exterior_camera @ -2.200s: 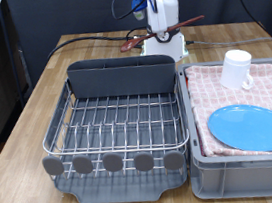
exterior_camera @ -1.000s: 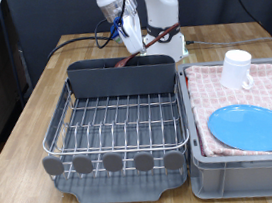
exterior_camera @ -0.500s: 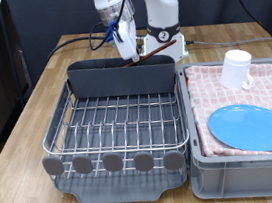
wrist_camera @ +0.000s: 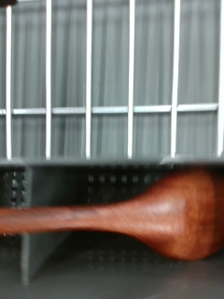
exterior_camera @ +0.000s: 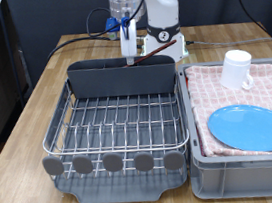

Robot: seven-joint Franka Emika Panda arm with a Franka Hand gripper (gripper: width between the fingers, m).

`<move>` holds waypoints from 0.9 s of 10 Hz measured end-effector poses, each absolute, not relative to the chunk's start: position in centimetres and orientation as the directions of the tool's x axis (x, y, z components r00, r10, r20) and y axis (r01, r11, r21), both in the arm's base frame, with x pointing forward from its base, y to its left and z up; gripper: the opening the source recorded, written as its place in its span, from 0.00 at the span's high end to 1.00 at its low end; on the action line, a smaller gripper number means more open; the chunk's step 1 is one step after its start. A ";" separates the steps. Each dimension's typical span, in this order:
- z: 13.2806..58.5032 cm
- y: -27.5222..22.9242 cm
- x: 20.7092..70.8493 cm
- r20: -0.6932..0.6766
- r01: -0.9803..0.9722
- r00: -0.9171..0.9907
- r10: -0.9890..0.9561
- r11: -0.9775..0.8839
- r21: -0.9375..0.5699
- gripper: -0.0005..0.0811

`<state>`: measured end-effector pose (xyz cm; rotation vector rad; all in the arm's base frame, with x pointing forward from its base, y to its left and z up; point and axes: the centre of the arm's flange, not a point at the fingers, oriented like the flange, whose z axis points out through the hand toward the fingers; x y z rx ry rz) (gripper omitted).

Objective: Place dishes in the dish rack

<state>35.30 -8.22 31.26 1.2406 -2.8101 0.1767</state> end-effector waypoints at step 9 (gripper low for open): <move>41.6 3.2 37.9 0.091 -0.930 -0.351 -0.932 0.336 -0.147 0.01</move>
